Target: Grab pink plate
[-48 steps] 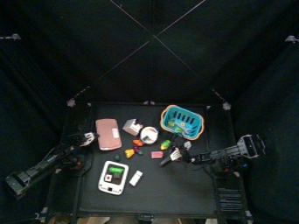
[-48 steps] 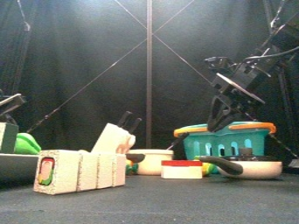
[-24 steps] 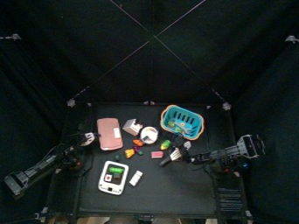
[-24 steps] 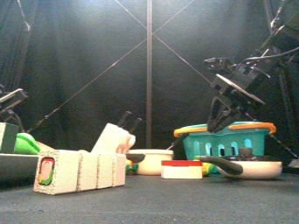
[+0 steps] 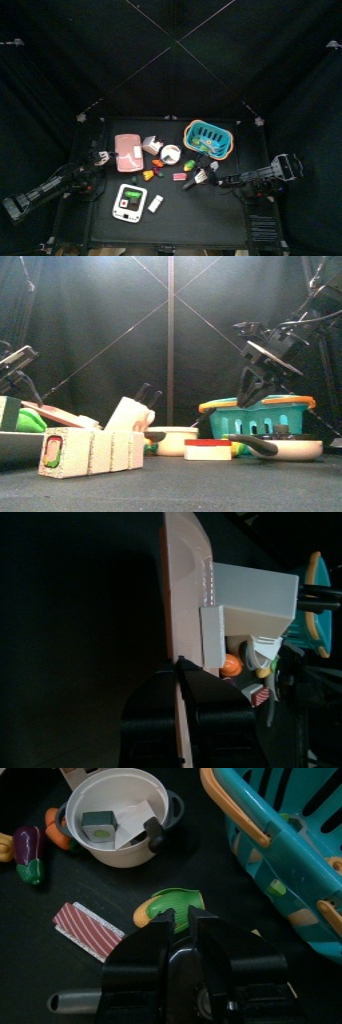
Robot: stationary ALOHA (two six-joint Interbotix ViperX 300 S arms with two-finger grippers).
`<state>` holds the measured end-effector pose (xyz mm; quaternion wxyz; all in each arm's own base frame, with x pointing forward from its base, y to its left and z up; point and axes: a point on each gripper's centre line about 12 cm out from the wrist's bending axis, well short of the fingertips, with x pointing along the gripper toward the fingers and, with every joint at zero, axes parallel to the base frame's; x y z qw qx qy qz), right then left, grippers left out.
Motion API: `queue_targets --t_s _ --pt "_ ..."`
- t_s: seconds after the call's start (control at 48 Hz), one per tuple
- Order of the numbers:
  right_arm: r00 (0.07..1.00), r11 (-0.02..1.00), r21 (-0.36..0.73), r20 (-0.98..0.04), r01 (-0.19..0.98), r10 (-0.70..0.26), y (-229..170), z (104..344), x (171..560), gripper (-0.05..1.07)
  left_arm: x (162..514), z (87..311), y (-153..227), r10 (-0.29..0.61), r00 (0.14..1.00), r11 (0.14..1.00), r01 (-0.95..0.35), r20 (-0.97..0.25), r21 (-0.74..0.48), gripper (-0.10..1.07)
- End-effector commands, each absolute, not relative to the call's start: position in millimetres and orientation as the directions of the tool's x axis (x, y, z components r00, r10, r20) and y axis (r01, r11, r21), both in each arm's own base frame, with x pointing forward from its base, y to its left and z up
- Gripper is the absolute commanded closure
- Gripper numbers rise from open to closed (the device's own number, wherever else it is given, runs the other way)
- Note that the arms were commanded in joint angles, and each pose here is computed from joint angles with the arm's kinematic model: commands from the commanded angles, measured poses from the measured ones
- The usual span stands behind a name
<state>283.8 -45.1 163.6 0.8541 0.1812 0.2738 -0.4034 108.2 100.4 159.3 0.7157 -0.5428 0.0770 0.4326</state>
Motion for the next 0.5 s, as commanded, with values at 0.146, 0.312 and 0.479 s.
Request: queue_targets --t_s 0.146,0.312,0.479 --pt "0.540 0.605 0.113 -0.598 0.788 -0.592 -46.1 172.5 288.4 0.40 116.6 177.2 101.6 0.524 0.644 0.074 -0.686 -0.558 -0.724 0.68" --pt "0.538 0.605 0.111 -0.600 0.788 -0.592 -46.1 171.6 288.1 0.40 116.0 175.5 101.1 0.521 0.641 0.069 -0.690 -0.564 -0.720 0.68" --pt "0.538 0.605 0.111 -0.600 0.788 -0.592 -46.2 171.6 287.6 0.40 116.2 176.3 101.1 0.519 0.642 0.068 -0.690 -0.565 -0.721 0.68"
